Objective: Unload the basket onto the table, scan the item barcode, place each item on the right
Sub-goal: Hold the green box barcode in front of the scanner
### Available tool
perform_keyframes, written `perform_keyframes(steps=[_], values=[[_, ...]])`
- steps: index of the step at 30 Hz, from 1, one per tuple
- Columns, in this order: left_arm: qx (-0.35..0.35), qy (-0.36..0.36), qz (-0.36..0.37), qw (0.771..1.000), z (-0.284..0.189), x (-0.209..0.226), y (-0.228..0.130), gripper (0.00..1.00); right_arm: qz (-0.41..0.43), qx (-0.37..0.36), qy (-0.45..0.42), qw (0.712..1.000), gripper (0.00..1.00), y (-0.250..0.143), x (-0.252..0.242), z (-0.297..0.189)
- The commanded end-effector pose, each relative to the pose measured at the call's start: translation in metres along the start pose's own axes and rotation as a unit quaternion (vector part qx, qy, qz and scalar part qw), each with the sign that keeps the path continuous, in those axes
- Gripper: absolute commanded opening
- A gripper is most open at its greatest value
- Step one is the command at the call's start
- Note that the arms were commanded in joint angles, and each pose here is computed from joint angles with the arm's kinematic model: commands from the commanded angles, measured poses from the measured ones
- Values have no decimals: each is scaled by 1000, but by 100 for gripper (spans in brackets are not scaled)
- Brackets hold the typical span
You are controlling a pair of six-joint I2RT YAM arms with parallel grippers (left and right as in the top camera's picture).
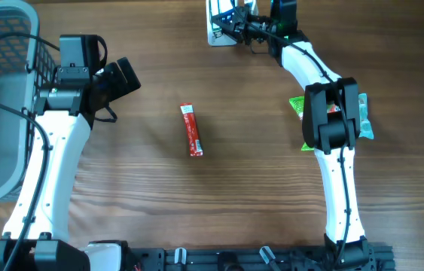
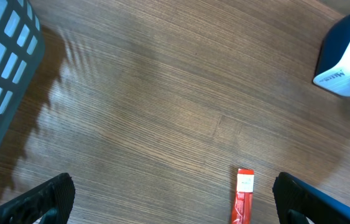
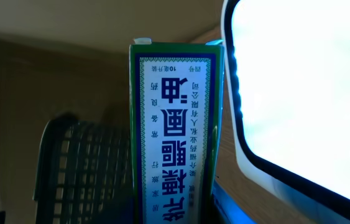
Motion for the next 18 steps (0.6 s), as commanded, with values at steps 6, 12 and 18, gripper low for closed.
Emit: perform_keyframes(steps=[6,12,18], values=[[-3,8,3,1000,0,4,3,100,-10,-9,-6,1000,23,5,-4,-1],[-3,8,4,1000,0,4,3,100,-22,-12,2,1000,20,8,22,-9],[-3,8,3,1000,0,4,3,100,-90,-22,2,996,21,4,95,-31]])
Point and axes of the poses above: each gripper's point midway between its finger pads, its own z axis out along the fingers, its own x axis along the line the jaws close on, y = z × x, the point moved 2 cm from there along -z, back along the fingers, and after that the axes turned 10 degrees about z, right-handed, at the moved point
